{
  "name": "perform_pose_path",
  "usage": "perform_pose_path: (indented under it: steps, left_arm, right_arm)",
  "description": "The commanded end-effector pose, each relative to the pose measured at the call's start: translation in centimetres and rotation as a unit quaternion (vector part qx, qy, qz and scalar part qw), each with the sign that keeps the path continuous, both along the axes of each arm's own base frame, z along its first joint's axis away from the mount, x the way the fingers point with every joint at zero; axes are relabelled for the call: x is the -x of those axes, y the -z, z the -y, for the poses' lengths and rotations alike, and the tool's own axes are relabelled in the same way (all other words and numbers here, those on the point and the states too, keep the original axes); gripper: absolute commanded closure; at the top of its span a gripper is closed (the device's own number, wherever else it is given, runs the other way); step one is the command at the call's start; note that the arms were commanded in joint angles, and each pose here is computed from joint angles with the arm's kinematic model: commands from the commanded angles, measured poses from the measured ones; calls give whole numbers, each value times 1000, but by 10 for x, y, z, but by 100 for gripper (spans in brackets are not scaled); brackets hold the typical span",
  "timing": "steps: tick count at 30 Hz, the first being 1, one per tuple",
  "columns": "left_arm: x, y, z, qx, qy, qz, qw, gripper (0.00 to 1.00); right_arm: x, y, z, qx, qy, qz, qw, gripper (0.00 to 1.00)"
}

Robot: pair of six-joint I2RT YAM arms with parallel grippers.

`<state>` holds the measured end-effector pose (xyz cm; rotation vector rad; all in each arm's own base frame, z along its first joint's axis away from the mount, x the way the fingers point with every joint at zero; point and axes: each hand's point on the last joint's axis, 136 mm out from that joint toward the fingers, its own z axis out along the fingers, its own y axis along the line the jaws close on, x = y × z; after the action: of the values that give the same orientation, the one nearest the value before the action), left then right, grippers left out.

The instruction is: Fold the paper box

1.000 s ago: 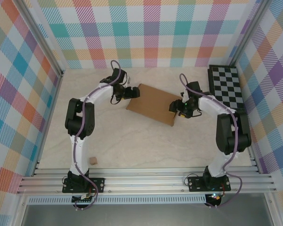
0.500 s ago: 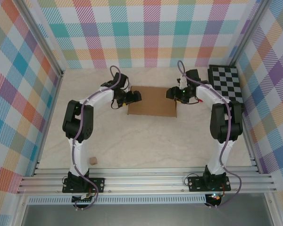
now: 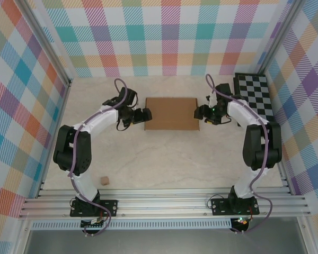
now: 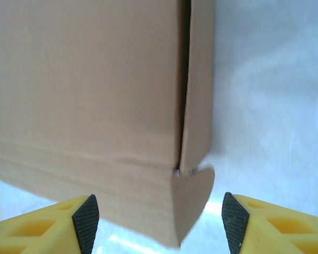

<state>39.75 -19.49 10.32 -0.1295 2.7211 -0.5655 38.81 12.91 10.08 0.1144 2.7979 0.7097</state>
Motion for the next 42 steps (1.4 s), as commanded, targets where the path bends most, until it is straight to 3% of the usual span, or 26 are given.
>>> perform_pose_path:
  steps: [1, 7, 11, 17, 21, 29, 32, 36, 42]
  left_arm:
    - [12, 3, 9, 2, 32, 4, 999, 11]
    - [14, -2, 15, 2, 49, 30, 998, 9]
    - [2, 13, 15, -23, 56, 16, 998, 9]
    - [-3, 24, 24, -8, 60, 5, 998, 11]
    - [-1, 18, 35, 11, 82, 21, 996, 14]
    - [1, 21, 39, 14, 97, 15, 995, 19]
    - [2, 24, 39, 14, 95, 11, 995, 22]
    - [1, 25, 41, 16, 98, 11, 995, 23]
    - [0, 22, 45, 20, 101, 12, 995, 23]
  right_arm:
    - [23, 5, -7, -32, 7, -25, 999, 35]
    - [25, 9, -16, -66, 0, -18, 998, 35]
    - [15, 12, -17, -61, -7, -8, 998, 35]
    - [8, 20, -20, -64, -16, -16, 998, 36]
    - [9, 17, -29, -90, -25, -13, 996, 47]
    - [8, 20, -26, -75, -34, -15, 996, 49]
    - [8, 22, -31, -88, -38, -25, 995, 54]
    - [10, 21, -32, -95, -33, -38, 994, 53]
    - [9, 31, -22, -61, -21, -50, 997, 43]
